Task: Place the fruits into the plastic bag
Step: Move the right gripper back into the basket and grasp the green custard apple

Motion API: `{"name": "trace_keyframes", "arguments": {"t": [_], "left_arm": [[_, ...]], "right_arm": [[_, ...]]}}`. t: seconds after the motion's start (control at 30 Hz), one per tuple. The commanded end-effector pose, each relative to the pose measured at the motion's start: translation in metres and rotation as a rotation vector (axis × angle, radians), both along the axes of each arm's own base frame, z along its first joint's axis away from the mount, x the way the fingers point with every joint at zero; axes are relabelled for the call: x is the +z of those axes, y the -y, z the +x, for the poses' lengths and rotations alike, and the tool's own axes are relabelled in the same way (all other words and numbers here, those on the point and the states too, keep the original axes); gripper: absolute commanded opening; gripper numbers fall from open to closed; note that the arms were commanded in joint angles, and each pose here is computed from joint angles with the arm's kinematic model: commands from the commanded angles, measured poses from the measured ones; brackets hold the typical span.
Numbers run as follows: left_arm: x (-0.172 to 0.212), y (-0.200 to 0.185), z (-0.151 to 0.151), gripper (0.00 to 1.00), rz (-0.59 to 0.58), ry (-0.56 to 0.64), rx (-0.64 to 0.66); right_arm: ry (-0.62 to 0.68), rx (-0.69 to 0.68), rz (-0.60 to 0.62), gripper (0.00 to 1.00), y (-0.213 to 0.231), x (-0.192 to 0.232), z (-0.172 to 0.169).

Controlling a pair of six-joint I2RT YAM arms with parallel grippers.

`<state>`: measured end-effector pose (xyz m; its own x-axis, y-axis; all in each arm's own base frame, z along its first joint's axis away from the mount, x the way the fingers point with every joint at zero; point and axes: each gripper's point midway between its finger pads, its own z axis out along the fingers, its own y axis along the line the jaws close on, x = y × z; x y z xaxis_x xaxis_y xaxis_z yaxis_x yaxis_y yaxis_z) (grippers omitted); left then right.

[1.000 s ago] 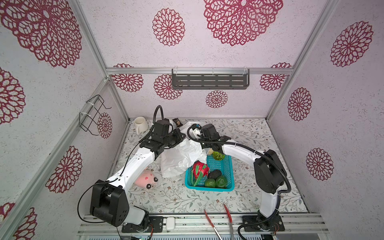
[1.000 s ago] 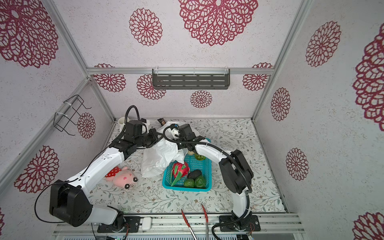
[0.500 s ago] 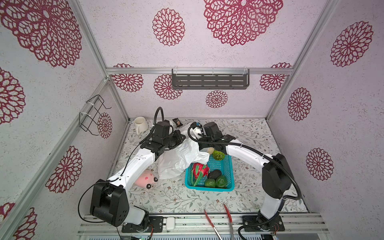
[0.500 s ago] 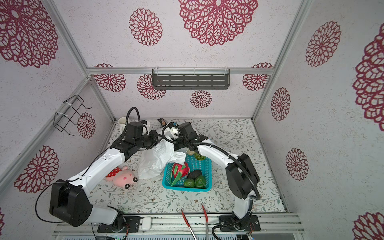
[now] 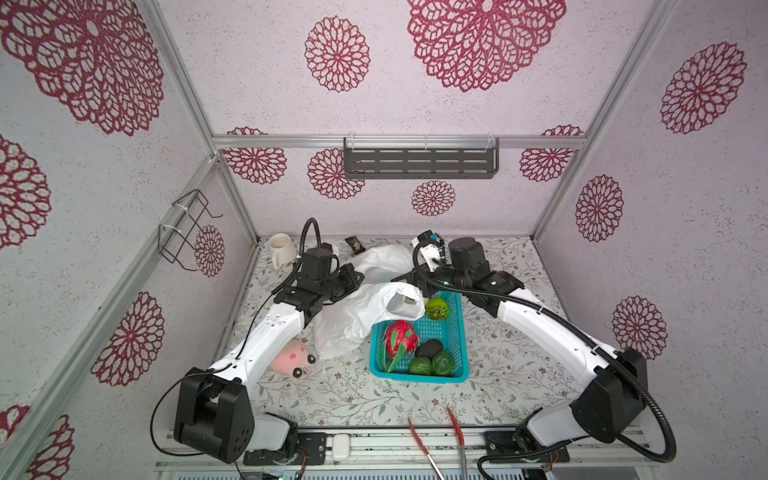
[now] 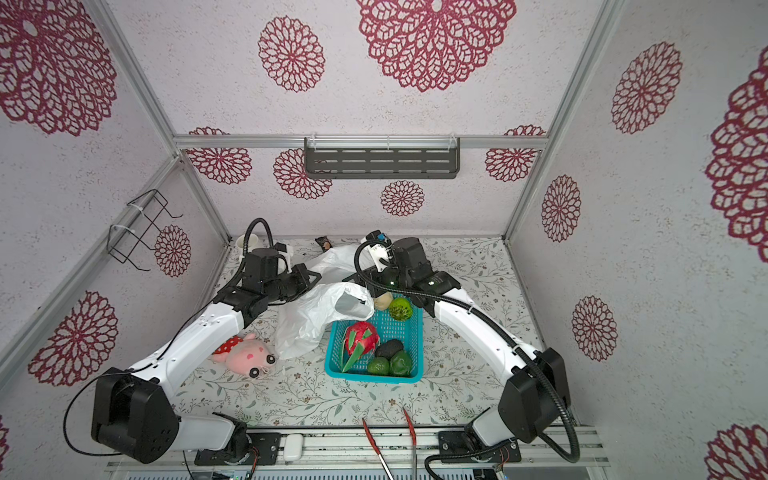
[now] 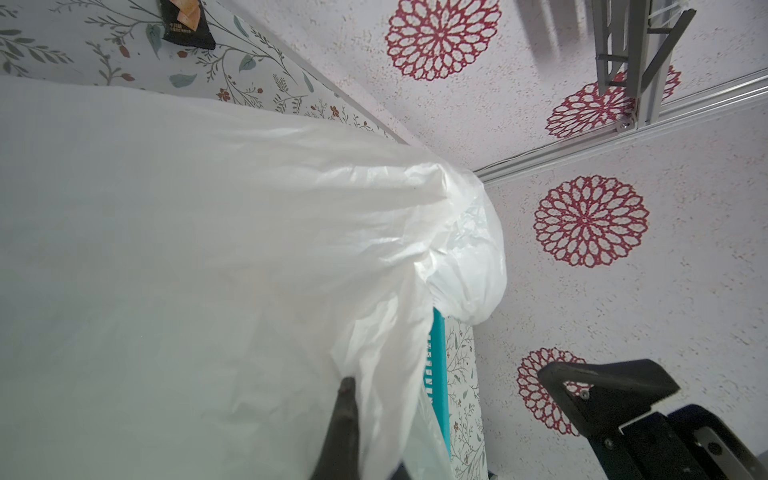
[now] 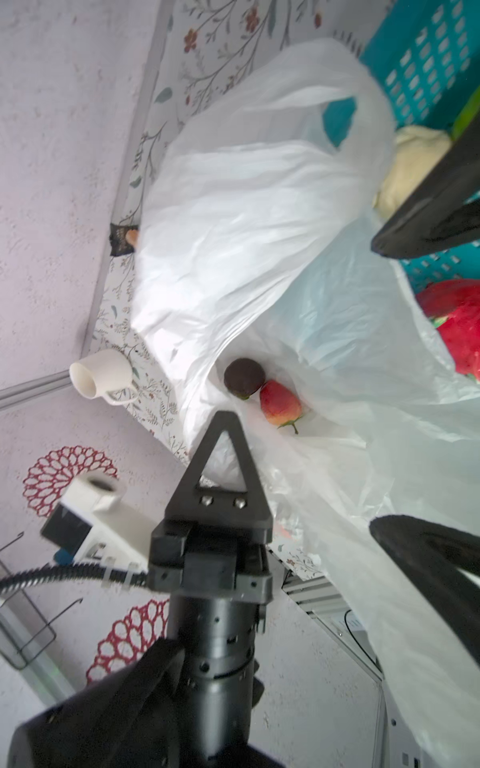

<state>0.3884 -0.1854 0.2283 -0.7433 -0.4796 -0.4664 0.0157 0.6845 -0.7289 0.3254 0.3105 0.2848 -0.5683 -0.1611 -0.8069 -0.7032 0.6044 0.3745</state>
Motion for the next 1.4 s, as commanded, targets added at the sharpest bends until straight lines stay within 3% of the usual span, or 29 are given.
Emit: {"name": "trace_keyframes", "arguments": {"t": [0.0, 0.23, 0.6, 0.67, 0.97, 1.1, 1.37], "left_arm": [[0.011, -0.002, 0.005, 0.0, 0.004, 0.054, -0.001], [0.012, 0.001, 0.005, 0.0, -0.004, 0.059, -0.022], [0.011, 0.003, 0.004, 0.0, -0.006, 0.054, -0.033], [0.011, 0.003, 0.004, 0.0, -0.005, 0.056, -0.034], [0.006, 0.004, 0.007, 0.0, -0.003, 0.045, -0.036], [0.006, 0.004, 0.005, 0.0, -0.002, 0.047, -0.031], [0.008, 0.004, 0.003, 0.0, -0.007, 0.049, -0.03]], "right_arm": [[0.026, -0.101, -0.07, 0.99, 0.026, 0.0, 0.0], [0.056, -0.541, -0.229, 0.99, 0.098, -0.017, 0.036], [-0.063, -0.827, -0.181, 0.99, 0.165, -0.051, 0.044], [-0.102, -0.818, -0.181, 0.98, 0.169, -0.062, 0.042], [-0.3, -0.471, -0.273, 0.86, 0.112, -0.12, 0.032], [-0.335, -0.439, -0.315, 0.79, 0.104, -0.135, 0.038], [-0.357, -0.473, -0.425, 0.8, 0.108, -0.161, 0.053]]}}
